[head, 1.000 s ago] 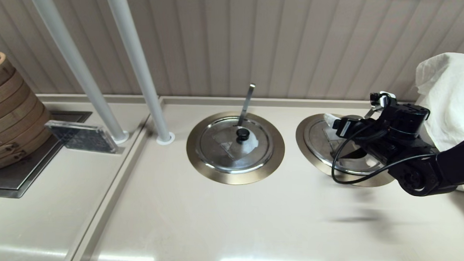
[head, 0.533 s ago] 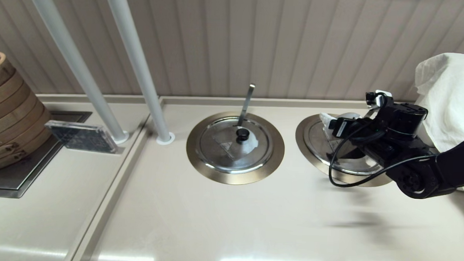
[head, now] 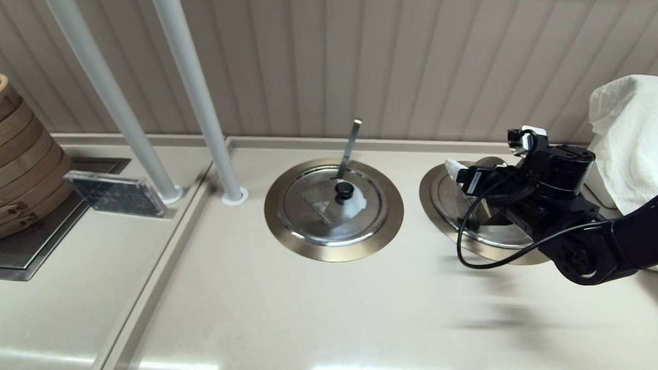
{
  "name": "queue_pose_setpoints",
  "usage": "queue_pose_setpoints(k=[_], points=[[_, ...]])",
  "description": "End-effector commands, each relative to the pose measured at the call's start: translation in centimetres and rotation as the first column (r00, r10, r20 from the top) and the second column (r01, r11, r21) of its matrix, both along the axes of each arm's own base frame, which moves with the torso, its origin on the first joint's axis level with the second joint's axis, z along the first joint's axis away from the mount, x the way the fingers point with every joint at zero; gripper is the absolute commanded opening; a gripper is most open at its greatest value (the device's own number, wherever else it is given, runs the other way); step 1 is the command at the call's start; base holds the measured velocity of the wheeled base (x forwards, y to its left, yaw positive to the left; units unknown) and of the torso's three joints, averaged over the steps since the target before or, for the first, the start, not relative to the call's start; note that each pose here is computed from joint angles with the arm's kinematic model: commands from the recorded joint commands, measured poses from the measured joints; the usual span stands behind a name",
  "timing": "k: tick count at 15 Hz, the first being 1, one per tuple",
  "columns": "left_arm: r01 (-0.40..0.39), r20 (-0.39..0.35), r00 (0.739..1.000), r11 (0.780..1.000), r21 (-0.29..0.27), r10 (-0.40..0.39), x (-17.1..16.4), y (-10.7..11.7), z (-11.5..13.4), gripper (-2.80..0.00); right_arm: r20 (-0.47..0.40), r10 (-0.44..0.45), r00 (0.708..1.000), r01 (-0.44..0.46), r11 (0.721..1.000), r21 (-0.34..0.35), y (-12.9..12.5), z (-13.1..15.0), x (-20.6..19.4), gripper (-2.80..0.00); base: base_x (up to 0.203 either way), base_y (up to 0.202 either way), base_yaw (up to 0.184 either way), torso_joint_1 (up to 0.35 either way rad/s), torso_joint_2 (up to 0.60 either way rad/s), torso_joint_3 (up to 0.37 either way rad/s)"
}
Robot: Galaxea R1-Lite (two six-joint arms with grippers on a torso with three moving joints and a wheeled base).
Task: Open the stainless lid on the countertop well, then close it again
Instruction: Open the lid
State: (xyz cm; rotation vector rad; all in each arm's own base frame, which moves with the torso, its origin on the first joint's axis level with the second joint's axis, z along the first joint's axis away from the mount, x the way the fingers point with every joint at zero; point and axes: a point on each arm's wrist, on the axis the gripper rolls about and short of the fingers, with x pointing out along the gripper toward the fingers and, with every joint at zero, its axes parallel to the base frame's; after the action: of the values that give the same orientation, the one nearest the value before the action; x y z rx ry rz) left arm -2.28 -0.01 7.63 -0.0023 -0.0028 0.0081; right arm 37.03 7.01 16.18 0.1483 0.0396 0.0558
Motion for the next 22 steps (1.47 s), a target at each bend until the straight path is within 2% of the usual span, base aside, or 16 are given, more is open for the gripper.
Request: queue_pose_setpoints(k=[1, 9, 22], points=[[-0.001, 0.0, 1.0, 1.0, -0.001, 0.001, 0.0, 0.0, 0.0, -2.8, 0.0, 0.019, 1.0, -0.019, 1.0, 0.001, 0.7, 0.0, -0.4, 0.0, 0.0, 0.0, 0.0, 0.0, 0.0, 0.0], [-0.001, 0.0, 1.0, 1.0, -0.001, 0.001, 0.0, 0.0, 0.0, -2.8, -0.017, 0.055, 0.998, -0.055, 0.998, -0.004, 2.5, -0.4, -1.2, 0.0, 0.0, 0.0, 0.0, 0.0, 0.0, 0.0], [-0.001, 0.0, 1.0, 1.0, -0.001, 0.001, 0.0, 0.0, 0.0, -2.8, 0.03, 0.12, 0.992, -0.121, 0.993, 0.01, 4.8, 1.7, -3.7, 0.0, 0.0, 0.0, 0.0, 0.0, 0.0, 0.0]])
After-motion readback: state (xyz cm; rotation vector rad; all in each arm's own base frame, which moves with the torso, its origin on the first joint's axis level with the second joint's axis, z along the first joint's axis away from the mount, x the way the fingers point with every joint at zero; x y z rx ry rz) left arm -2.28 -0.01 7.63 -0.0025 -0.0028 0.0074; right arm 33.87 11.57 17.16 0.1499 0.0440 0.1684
